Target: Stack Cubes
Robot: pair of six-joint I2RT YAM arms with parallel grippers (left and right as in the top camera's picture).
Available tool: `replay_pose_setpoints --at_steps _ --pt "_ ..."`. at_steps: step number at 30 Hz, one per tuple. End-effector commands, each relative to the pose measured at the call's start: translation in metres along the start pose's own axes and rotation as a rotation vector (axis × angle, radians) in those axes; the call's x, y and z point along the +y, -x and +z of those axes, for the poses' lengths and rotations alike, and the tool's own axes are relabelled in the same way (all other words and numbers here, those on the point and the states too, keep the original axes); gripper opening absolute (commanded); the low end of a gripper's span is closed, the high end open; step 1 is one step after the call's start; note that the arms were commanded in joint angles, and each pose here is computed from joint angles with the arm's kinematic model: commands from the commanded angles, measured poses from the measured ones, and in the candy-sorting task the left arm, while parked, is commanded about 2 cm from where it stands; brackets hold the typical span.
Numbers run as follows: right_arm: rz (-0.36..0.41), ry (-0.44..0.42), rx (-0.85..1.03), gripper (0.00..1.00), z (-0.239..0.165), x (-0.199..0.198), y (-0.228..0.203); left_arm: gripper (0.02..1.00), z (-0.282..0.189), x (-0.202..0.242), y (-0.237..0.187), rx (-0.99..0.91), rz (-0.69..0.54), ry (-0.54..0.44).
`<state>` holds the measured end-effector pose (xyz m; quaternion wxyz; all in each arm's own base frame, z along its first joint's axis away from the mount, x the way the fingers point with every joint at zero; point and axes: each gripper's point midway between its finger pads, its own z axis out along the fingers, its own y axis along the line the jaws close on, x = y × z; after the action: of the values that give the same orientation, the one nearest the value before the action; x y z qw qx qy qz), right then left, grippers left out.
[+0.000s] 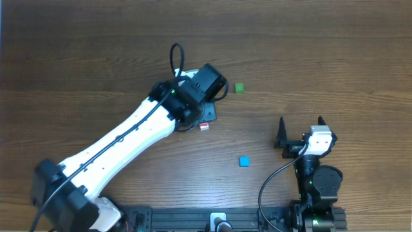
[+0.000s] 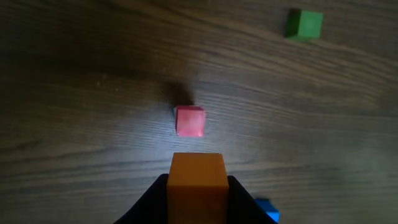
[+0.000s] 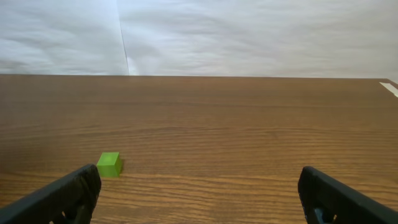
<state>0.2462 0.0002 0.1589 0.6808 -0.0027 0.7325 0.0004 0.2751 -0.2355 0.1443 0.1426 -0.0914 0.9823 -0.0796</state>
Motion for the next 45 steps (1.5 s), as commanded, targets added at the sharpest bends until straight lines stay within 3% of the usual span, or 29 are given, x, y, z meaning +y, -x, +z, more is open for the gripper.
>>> replay_pose_setpoints --at_steps 1,15,45 --pt "-0.004 -0.014 0.0 0.993 0.0 -0.003 -0.002 0.042 0.022 -0.005 0.004 0.023 0.007 0.039" --pt "-0.004 -0.014 0.0 0.993 0.0 -0.003 -0.002 0.042 0.061 -0.002 -0.003 0.071 0.018 0.109" --pt "-0.004 -0.014 0.0 0.991 0.0 -0.003 -0.002 0.042 0.082 0.0 -0.007 0.096 0.045 0.14"
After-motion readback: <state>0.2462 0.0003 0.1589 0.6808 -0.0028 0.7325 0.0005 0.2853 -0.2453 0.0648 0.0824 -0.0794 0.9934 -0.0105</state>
